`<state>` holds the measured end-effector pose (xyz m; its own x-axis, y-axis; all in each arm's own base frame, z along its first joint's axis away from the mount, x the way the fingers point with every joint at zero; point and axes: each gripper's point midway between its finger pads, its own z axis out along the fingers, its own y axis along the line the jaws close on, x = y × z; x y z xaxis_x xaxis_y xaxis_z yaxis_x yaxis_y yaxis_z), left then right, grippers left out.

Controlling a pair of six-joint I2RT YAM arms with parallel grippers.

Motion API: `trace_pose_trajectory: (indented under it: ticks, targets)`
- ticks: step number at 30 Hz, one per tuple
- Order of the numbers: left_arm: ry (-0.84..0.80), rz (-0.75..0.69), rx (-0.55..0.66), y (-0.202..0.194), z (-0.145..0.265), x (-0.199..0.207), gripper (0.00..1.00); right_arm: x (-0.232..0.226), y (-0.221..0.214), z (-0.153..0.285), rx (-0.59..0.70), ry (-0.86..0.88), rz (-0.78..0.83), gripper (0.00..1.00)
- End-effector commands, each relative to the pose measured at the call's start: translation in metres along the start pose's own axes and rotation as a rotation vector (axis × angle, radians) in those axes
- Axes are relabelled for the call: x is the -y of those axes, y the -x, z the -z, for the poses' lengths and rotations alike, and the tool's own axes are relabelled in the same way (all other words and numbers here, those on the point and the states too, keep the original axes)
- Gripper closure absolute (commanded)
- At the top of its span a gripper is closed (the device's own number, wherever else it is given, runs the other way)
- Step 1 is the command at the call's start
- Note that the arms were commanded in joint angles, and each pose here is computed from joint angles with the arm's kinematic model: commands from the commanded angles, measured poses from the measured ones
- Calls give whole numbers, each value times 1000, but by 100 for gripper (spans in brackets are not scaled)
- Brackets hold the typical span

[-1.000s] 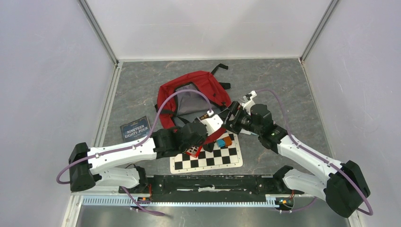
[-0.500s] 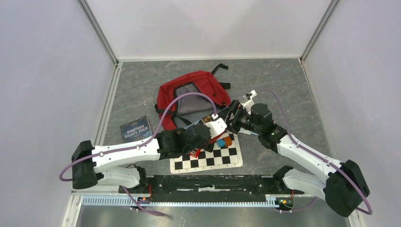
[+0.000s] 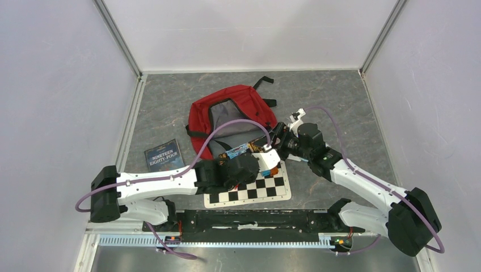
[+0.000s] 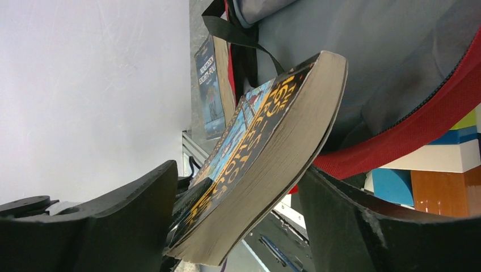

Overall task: Pack the student bag
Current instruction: Pick up the book from the center of the board.

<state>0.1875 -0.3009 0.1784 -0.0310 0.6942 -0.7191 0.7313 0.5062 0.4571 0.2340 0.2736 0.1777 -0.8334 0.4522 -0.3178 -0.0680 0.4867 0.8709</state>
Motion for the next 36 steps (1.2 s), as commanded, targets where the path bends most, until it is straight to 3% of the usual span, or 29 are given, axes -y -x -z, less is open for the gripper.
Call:
trace_pose_trajectory:
  ticks: [1,8,11,12,14,17,19,22,25,32,36]
  targets:
    - [112,-28,88,38,1,-19,98,-22,10,0,30,49,36,23]
    - [181,-35,116,50,1,-21,98,-26,6,3,29,92,-1,40]
    - [181,-44,118,52,0,-19,96,-28,8,4,44,105,-6,58]
    - [180,-44,116,52,1,-18,90,-28,10,5,57,104,-6,66]
    - [174,-29,115,50,3,-18,69,-29,15,8,91,103,-8,79]
    - [155,22,118,43,12,-19,27,-33,29,15,174,107,0,99]
    - [145,64,112,36,21,-21,13,-37,42,22,244,110,7,100]
    - [131,149,119,24,35,-26,1,-48,65,36,362,112,57,100]
    - [116,286,73,3,37,-39,0,-55,89,51,470,58,138,100]
    - [190,749,-194,-63,10,-81,0,-58,117,85,615,-56,251,100]
    - [265,1033,-227,-76,-4,-84,0,-51,122,101,671,-96,266,100]
